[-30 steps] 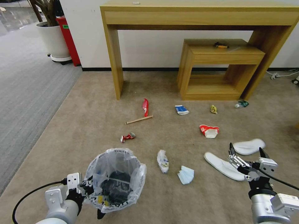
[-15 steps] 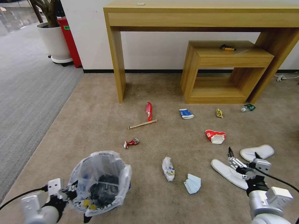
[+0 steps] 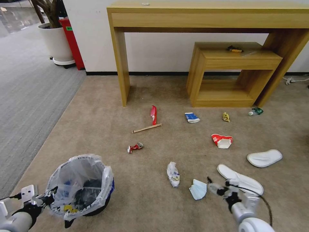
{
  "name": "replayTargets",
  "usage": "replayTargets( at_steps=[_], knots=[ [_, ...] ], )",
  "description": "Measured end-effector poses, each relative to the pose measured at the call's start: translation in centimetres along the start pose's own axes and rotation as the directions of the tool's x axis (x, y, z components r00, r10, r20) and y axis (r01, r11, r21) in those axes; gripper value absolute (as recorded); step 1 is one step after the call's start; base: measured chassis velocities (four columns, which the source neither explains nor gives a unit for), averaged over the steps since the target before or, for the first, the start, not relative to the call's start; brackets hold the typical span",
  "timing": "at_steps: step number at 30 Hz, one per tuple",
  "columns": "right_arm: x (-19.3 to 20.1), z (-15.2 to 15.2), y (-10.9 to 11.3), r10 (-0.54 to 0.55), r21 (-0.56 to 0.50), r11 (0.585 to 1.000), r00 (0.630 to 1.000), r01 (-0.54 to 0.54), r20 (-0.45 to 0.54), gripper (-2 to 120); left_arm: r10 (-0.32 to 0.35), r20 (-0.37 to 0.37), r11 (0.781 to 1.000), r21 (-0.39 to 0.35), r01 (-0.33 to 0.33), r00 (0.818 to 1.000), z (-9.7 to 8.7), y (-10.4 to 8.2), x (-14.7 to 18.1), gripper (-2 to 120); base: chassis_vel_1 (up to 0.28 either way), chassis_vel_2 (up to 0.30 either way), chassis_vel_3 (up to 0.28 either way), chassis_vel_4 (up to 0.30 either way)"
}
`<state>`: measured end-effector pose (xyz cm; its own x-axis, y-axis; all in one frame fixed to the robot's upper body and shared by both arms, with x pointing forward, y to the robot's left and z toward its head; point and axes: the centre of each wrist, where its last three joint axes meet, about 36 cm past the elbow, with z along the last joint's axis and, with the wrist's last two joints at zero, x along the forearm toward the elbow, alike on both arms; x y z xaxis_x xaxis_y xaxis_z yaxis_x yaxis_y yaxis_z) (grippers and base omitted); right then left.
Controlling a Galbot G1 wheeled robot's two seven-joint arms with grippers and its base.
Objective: Pick up the trash bin and place the garbage on the floor into it.
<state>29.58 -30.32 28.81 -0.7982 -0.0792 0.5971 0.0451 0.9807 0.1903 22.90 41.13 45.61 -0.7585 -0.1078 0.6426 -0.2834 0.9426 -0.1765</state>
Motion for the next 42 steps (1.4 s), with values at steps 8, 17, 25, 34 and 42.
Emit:
replayTargets(
  at_steps=[8,17,25,34,42],
  knots=[
    [-5.0,2.1,1.7,0.007,0.012,1.000,0.989,-0.006,-0.150,100,-0.010,0.001,1.000,0.006,0.010,1.000,0.1,0.2,0.2,0,0.000,0.000,0.000,0.000],
    [-7.2,3.2,2.6,0.039,0.024,0.999,0.976,-0.035,-0.214,76,-0.012,0.021,1.000,0.001,0.012,1.000,-0.2,-0.5,0.7,0,0.000,0.000,0.000,0.000],
    [-7.2,3.2,2.4,0.044,0.029,0.999,0.979,-0.039,-0.197,51,-0.005,0.018,1.000,0.000,0.005,1.000,0.0,-1.0,0.8,0,0.000,0.000,0.000,0.000],
    [-7.0,3.3,1.6,0.066,0.022,0.998,0.981,-0.063,-0.184,16,0.003,0.013,1.000,-0.005,-0.003,1.000,0.1,-1.5,0.9,0,0.000,0.000,0.000,0.000],
    [-7.0,3.0,1.4,0.082,0.024,0.997,0.982,-0.079,-0.172,0,0.009,0.010,1.000,-0.007,-0.008,1.000,0.1,-1.6,0.6,0,0.000,0.000,0.000,0.000]
  ],
)
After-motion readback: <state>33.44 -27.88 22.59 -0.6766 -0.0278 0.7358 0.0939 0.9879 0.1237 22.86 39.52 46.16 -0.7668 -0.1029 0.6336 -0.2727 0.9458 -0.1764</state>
